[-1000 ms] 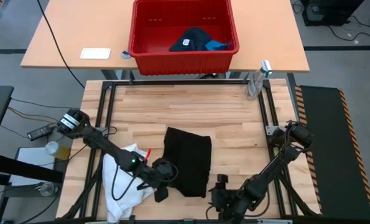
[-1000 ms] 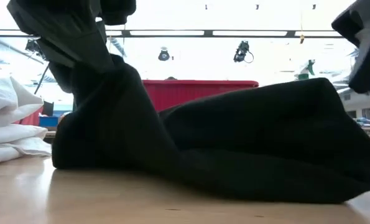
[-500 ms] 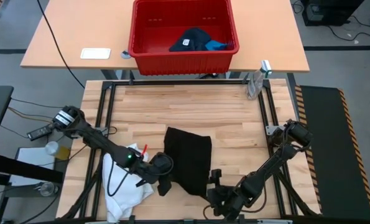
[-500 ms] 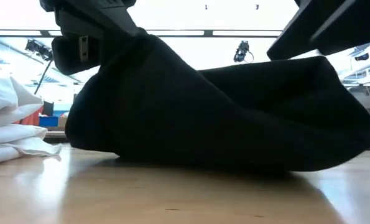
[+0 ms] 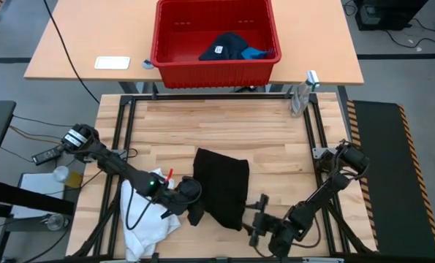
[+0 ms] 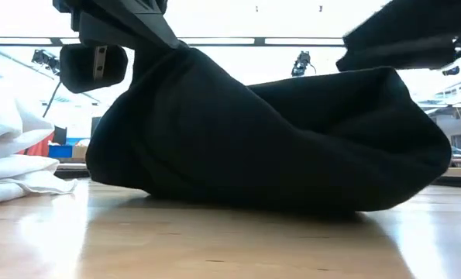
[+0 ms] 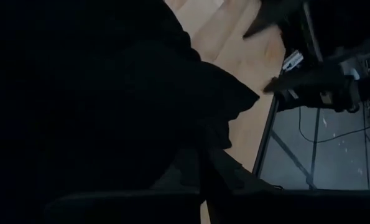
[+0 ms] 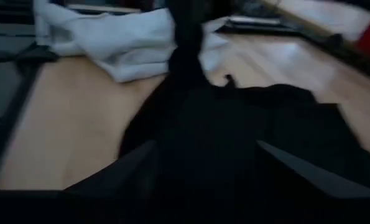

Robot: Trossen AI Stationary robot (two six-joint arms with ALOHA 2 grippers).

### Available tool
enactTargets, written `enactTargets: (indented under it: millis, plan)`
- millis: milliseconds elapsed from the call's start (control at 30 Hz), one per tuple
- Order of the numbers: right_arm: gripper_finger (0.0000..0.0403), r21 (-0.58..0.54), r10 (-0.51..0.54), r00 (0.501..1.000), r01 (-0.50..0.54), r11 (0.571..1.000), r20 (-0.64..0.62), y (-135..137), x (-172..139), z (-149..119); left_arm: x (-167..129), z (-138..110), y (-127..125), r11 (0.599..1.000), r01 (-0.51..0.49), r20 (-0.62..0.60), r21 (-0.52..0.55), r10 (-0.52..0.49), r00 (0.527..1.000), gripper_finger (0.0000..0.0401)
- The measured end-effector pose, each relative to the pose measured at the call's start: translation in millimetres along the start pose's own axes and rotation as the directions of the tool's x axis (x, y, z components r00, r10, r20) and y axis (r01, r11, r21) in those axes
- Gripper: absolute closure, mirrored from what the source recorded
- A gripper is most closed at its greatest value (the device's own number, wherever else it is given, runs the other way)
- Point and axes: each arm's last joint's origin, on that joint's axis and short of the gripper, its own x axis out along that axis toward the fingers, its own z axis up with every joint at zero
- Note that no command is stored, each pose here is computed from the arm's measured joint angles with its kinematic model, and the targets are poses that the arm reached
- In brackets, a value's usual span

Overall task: Fold Laundry from Bin
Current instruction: Fold the black shirt

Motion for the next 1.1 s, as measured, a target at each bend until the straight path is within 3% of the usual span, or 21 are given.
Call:
enactTargets:
  millis: [100, 233, 367, 467, 533, 600, 767, 900, 1100]
  plan:
    - [0.0155, -0.004, -0.027, 0.999, 0.027, 1.000, -0.043, -14, 18, -4, 0, -1, 0, 1.000, 0.001, -0.003, 0.002, -0.001, 1.000, 0.0399]
    - [0.0184, 0.045, 0.031, 0.985, -0.024, 0.999, -0.167, -38, 51, -8, 0, -1, 0, 1.000, -0.003, -0.004, 0.001, 0.003, 1.000, 0.0399]
    - [0.0205, 0.047, 0.045, 0.988, -0.039, 0.998, -0.147, -54, 64, 4, -3, 0, 0, 1.000, -0.002, -0.003, -0.006, 0.002, 1.000, 0.0399]
    - [0.0216, 0.039, 0.145, 0.984, -0.142, 0.989, -0.099, -57, 63, 22, -6, 1, 0, 1.000, -0.009, -0.006, -0.002, 0.009, 1.000, 0.0399]
    - [0.0221, 0.047, 0.265, 0.959, -0.261, 0.964, -0.101, -58, 60, 32, -6, 1, 1, 1.000, -0.017, -0.010, 0.001, 0.017, 1.000, 0.0399]
    - [0.0225, 0.067, 0.316, 0.944, -0.310, 0.948, -0.096, -60, 56, 40, -7, 0, 2, 1.000, -0.026, -0.018, 0.007, 0.026, 1.000, 0.0399]
    - [0.0234, 0.014, 0.208, 0.973, -0.208, 0.978, -0.095, -84, 72, 45, -8, -3, 1, 0.999, -0.029, -0.031, 0.027, 0.030, 0.999, 0.0399]
    - [0.0237, 0.068, 0.260, 0.952, -0.252, 0.965, -0.164, -122, 102, 33, -9, -5, 1, 0.999, -0.028, -0.035, 0.042, 0.029, 0.999, 0.0399]
    - [0.0239, 0.100, 0.244, 0.963, -0.233, 0.967, -0.114, -168, 118, 22, -9, -6, 4, 0.997, -0.052, -0.056, 0.053, 0.055, 0.997, 0.0399]
